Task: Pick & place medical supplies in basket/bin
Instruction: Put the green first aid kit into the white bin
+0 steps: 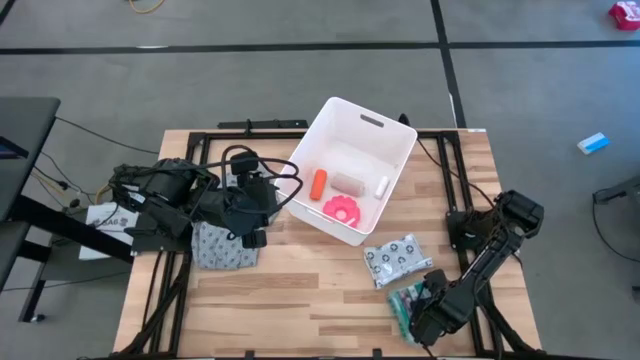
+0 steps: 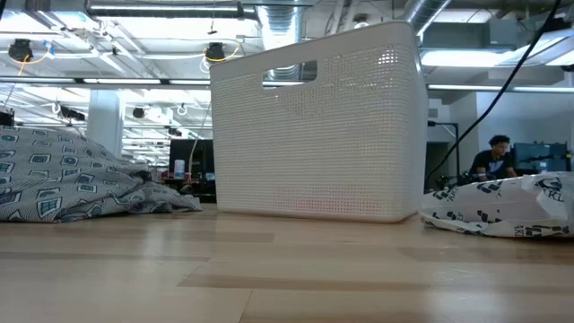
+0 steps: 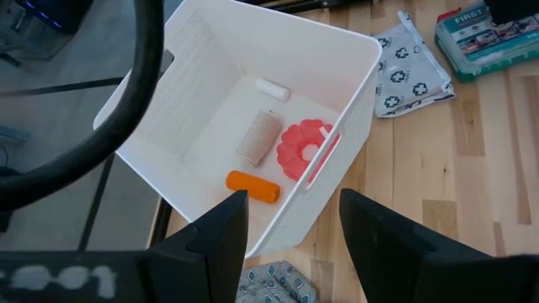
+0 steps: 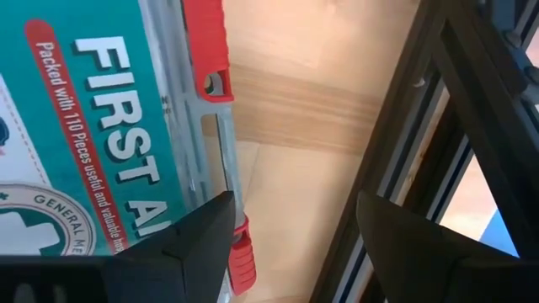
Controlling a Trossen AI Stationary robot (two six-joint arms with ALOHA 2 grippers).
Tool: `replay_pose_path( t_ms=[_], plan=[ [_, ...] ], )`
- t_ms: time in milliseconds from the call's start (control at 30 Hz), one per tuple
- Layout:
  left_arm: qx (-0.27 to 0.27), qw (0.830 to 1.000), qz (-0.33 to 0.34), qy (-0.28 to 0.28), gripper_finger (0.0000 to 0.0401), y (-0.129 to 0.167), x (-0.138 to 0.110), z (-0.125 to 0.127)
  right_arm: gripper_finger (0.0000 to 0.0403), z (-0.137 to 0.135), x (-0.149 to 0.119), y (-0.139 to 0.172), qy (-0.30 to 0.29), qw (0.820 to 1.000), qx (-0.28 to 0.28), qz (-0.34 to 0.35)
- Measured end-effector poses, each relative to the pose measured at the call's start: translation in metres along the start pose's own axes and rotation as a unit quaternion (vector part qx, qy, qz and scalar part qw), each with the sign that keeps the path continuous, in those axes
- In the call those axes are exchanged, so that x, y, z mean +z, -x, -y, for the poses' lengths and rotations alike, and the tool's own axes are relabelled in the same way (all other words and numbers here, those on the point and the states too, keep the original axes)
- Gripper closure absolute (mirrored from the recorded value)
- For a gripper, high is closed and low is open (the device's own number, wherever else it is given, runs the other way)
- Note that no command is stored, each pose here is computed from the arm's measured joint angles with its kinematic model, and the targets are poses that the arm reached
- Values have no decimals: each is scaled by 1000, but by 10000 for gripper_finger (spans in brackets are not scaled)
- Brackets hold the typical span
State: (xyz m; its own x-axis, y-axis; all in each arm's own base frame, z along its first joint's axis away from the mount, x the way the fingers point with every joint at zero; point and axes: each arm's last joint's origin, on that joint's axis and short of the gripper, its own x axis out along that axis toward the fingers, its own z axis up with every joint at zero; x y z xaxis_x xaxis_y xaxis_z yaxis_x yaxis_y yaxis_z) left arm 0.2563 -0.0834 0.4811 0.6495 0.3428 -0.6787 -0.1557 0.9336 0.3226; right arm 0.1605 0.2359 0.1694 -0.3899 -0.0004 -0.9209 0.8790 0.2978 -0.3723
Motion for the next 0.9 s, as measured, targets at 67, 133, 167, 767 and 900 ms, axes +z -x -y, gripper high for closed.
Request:
replay_pose_path(
  t_ms=[67, 133, 167, 767, 900],
  plan=[
    [0, 1000, 0, 0, 223, 0, 0, 0, 159, 1, -1, 0, 2, 1000, -2, -1],
    [0, 1000, 0, 0, 223, 0, 0, 0, 159, 2, -1, 0, 1, 1000, 4, 6],
    [0, 1000, 0, 0, 223, 0, 0, 0, 159, 2, -1, 1, 0, 1000, 8, 10],
    [0, 1000, 0, 3, 223, 0, 0, 0, 159, 25, 8, 29, 3, 996, 73, 51],
    [0, 1000, 0, 3, 223, 0, 0, 0, 159, 24, 3, 28, 15, 996, 83, 37]
  ],
)
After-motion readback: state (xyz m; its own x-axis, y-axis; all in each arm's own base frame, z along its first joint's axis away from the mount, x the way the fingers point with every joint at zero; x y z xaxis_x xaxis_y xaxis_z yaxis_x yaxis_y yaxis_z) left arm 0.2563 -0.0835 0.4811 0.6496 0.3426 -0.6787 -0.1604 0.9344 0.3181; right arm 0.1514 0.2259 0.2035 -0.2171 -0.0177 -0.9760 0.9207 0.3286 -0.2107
